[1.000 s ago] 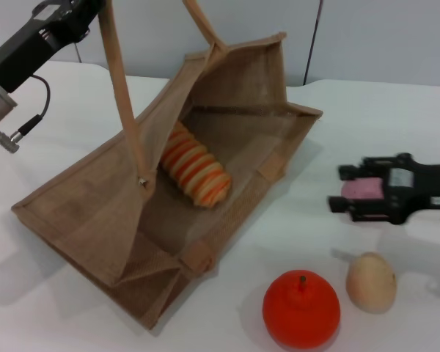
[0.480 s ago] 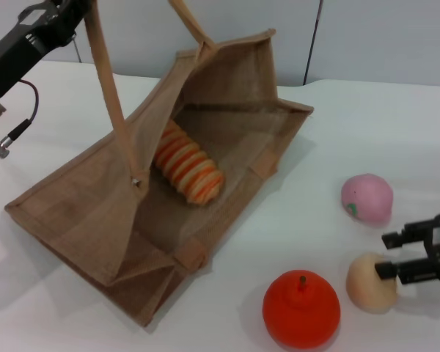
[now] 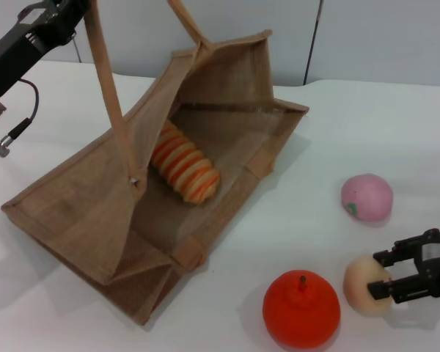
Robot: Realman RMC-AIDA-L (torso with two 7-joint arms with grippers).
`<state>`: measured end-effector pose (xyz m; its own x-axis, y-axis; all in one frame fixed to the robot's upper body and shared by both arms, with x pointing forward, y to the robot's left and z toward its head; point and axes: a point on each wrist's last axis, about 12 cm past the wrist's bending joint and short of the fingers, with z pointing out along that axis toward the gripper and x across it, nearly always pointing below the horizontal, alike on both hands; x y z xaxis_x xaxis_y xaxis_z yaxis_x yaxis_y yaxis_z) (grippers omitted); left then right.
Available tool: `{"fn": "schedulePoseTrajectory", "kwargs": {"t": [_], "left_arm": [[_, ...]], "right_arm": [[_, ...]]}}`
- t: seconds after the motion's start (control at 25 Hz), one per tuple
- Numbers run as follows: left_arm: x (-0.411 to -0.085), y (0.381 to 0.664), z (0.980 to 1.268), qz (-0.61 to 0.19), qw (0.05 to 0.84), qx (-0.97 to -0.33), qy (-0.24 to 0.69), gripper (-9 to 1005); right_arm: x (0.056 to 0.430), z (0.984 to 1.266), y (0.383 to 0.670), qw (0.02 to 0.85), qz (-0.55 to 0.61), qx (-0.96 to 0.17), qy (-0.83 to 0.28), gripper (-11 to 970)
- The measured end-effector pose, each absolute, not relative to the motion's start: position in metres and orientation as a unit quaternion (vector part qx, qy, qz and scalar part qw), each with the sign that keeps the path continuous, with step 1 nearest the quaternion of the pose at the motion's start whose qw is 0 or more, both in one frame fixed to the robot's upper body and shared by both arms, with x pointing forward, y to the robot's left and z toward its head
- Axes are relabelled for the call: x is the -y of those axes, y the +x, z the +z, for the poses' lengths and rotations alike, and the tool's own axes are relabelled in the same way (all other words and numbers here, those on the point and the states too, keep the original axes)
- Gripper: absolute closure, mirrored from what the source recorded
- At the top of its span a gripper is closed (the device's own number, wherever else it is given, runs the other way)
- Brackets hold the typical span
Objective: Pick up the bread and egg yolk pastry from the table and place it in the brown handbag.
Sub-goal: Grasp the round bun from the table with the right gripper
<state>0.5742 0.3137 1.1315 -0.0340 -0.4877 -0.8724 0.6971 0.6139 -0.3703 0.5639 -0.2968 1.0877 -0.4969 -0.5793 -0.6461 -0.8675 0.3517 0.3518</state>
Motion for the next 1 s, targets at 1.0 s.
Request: {"fn": "schedulePoseTrajectory", "kwargs": {"t": [1.0], "left_arm": [[-0.312, 0.573, 1.13, -0.438, 0.686, -0.575, 0.088, 874]], "right_arm": [[0.273, 1.078, 0.573, 0.203, 0.293, -0.808, -0.469, 294]]}}
